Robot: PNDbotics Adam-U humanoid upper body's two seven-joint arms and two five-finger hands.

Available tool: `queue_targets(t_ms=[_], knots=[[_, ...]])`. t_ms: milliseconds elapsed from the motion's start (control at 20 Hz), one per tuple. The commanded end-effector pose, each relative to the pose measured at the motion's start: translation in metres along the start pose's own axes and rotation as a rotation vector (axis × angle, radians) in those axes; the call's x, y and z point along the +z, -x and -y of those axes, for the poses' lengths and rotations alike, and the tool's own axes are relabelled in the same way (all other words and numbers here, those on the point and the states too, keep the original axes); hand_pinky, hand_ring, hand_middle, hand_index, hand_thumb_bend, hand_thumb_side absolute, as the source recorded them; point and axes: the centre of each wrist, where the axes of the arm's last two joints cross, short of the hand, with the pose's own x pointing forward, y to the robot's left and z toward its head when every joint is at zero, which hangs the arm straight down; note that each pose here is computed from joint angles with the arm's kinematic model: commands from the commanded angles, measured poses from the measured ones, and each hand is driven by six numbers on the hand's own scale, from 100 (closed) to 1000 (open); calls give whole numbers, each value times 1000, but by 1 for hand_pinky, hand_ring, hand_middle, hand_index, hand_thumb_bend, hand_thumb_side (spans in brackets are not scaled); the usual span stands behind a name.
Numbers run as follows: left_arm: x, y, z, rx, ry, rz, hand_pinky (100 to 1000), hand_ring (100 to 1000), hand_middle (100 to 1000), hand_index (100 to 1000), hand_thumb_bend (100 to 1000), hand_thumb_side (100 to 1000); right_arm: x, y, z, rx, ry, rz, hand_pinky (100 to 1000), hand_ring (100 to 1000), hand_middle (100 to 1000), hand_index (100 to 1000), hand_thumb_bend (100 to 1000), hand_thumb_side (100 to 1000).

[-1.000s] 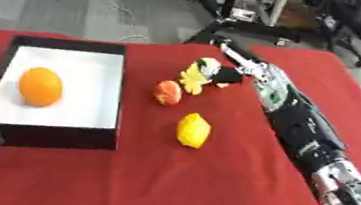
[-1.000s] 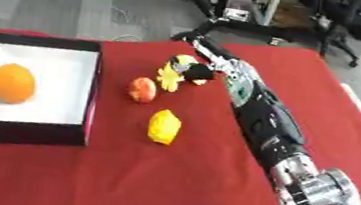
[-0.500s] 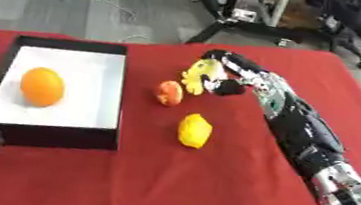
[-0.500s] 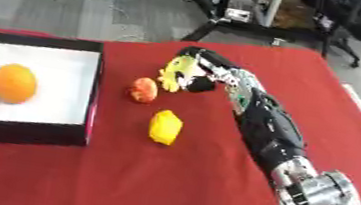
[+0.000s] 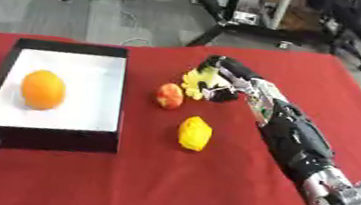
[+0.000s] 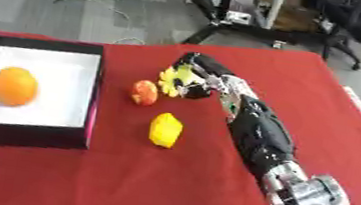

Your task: Pick up objects on the table and place them in the box.

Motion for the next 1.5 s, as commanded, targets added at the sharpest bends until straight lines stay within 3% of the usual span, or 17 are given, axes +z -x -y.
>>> queue_targets(t_ms=[50,300,600,1200,1250,1350,1400,1450,1500], knots=[[-4,-10,-2,-14,-3,37,699,645,584,815,100,1000,-1,1,8,17,61,7,959,827,540,502,100,199],[-4,-10,-2,-14,-2,38,699,645,584,815,100,1000,-1,0,6,12,129,15,930,772,411,352,100,211],[-4,-10,-2,-14,-2,36,699,646,585,815,100,1000,-3,-3,9,7,199,43,907,742,301,252,100,235],[-3,-9,-3,-16,-4,32,699,647,586,815,100,1000,-16,-26,44,-26,290,196,907,740,270,233,100,288],[-3,-9,-3,-16,-4,32,698,647,586,814,100,1000,-16,-28,47,-27,290,204,914,755,304,278,100,271],[-2,-9,-3,-15,-5,30,698,647,586,814,100,1000,-16,-29,51,-14,268,207,941,832,538,566,100,219],[-2,-8,-3,-15,-5,29,698,647,586,814,100,1000,-16,-29,51,-4,251,203,960,884,670,766,100,203],[-2,-8,-3,-15,-6,28,698,647,586,814,100,1000,-14,-26,49,10,218,189,979,932,783,880,100,198],[-2,-8,-3,-15,-6,26,698,647,586,814,100,1000,-12,-23,45,29,176,174,990,960,849,926,100,201]])
